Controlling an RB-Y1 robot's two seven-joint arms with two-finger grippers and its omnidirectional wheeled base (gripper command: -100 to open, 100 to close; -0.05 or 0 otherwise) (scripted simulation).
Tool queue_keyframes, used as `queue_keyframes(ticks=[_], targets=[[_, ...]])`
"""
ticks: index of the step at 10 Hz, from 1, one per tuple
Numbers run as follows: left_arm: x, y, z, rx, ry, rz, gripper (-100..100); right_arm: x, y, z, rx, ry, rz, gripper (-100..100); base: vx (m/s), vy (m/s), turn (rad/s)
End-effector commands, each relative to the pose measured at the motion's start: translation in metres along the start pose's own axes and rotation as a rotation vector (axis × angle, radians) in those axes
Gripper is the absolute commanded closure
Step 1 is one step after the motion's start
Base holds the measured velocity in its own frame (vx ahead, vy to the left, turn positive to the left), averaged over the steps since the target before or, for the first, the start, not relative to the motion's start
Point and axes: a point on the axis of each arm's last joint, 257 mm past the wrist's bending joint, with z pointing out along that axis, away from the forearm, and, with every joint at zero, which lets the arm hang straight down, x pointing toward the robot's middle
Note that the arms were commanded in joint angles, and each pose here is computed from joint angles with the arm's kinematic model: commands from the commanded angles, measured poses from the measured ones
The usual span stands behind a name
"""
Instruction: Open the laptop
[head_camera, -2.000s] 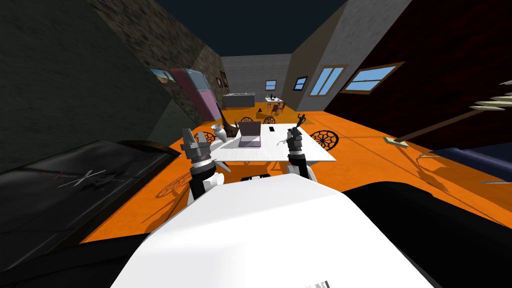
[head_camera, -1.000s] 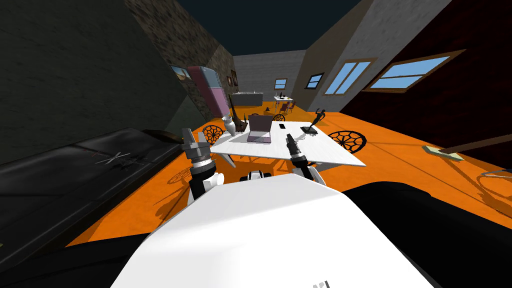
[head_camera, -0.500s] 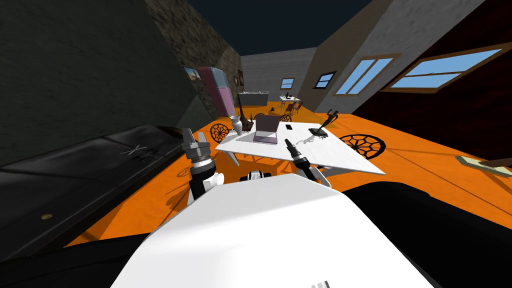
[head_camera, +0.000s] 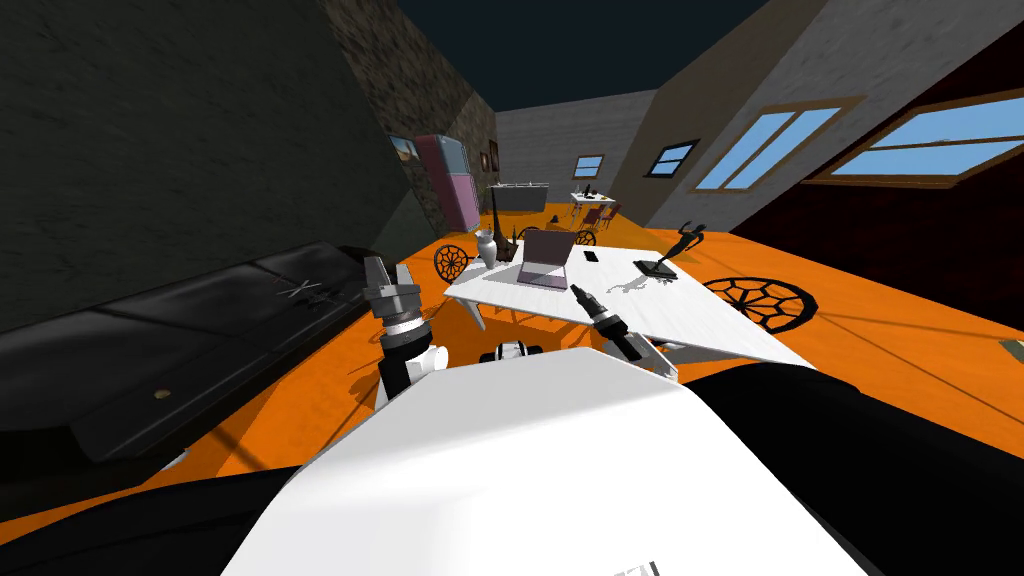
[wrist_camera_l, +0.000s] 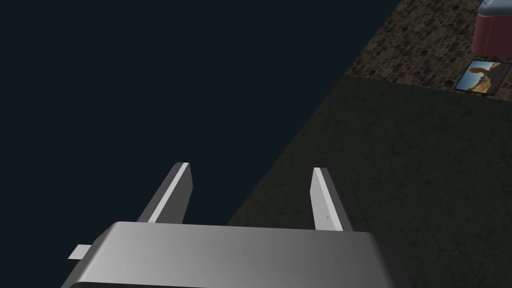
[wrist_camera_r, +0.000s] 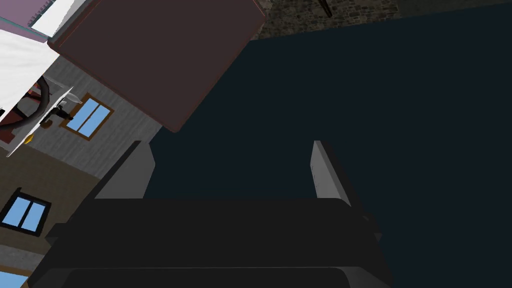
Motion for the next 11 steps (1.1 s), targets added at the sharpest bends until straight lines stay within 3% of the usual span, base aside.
queue_keyframes(ticks=[1,2,3,6,9,10,11], targets=[[0.000,0.000,0.000,0.000,0.000,0.000,0,0.006,-0.026,-0.011,0.043,0.070,-0.082,-100,0.021,0.082,0.087],[0.000,0.000,0.000,0.000,0.000,0.000,0,0.008,-0.048,-0.020,0.079,0.116,-0.141,-100,0.035,0.096,0.167],[0.000,0.000,0.000,0.000,0.000,0.000,0,0.007,-0.050,-0.021,0.080,0.129,-0.154,-100,0.022,0.078,0.112],[0.000,0.000,0.000,0.000,0.000,0.000,0,0.005,-0.092,-0.041,0.143,0.228,-0.284,-100,0.021,0.080,0.167],[0.000,0.000,0.000,0.000,0.000,0.000,0,-0.005,-0.127,-0.058,0.195,0.312,-0.383,-100,0.026,0.078,0.131],[0.000,0.000,0.000,0.000,0.000,0.000,0,-0.010,-0.146,-0.070,0.227,0.355,-0.441,-100,0.047,0.079,0.205],[0.000,0.000,0.000,0.000,0.000,0.000,0,-0.015,-0.152,-0.072,0.235,0.373,-0.462,-100,0.047,0.066,0.123]])
